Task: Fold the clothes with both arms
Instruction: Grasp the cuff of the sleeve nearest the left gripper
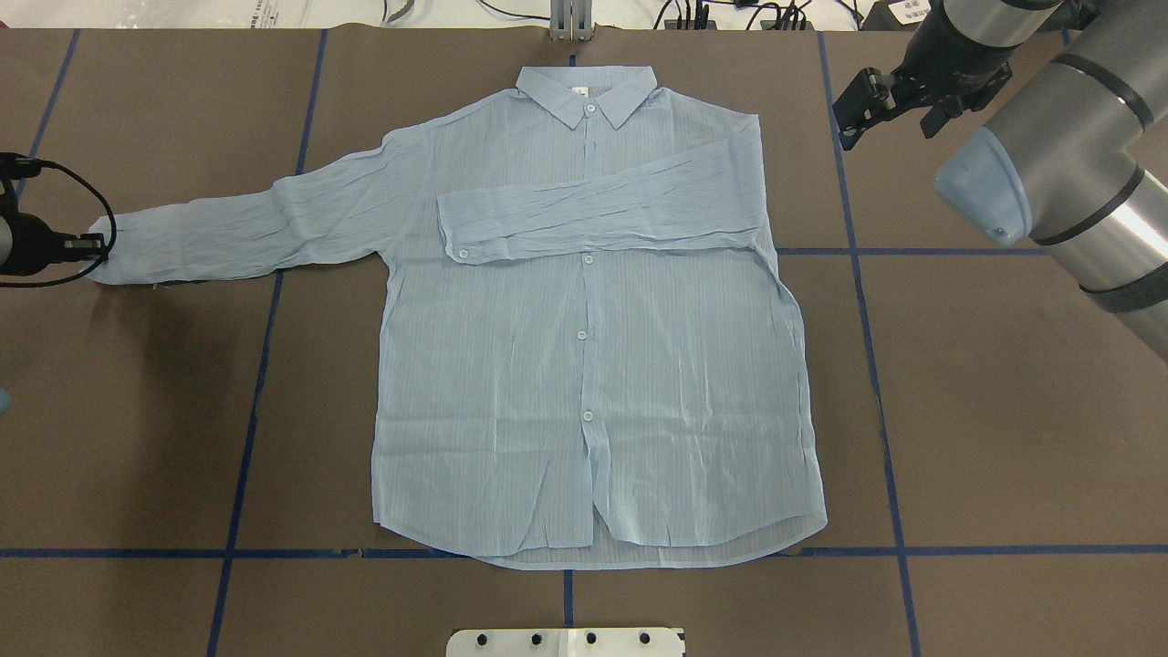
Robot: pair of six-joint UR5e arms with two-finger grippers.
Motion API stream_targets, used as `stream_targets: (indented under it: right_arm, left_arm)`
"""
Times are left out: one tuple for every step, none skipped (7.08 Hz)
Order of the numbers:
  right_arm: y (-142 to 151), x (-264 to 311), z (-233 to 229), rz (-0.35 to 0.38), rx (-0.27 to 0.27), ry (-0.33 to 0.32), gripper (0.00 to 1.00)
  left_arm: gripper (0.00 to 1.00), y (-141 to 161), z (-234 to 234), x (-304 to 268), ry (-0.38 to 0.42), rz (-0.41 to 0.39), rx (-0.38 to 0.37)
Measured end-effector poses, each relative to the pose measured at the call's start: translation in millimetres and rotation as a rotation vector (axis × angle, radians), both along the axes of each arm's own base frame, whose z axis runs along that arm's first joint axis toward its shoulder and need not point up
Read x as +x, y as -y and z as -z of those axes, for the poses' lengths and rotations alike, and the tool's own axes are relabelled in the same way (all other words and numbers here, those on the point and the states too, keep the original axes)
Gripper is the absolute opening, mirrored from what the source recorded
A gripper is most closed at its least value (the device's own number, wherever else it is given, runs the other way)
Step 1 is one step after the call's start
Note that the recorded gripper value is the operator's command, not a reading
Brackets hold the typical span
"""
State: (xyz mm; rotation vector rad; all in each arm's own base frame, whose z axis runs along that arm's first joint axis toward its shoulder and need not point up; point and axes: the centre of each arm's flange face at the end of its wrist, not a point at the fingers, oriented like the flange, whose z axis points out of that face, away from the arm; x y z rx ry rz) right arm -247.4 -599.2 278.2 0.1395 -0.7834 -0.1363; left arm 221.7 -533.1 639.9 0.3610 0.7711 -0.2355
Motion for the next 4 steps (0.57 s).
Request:
stream_targets:
  right_arm:
    - [0,0,-1,0.0,-0.002,-0.001,1.0]
    - [0,1,-2,0.0,-0.003,-0.001,1.0]
    - [0,2,-4,-0.002,-0.005,-0.002,1.0]
    - [1,6,-9,-0.003,-0.007,-0.005,1.0]
  left_arm:
    - [0.0,1,14,1,0.001,0.0,-0.002]
    - [0.0,3,30,1,0.002,0.0,-0.004]
    - [0.0,5,52,4,-0.002,-0.002,-0.003]
    - [0.0,13,88,11,-0.015,-0.012,-0.006]
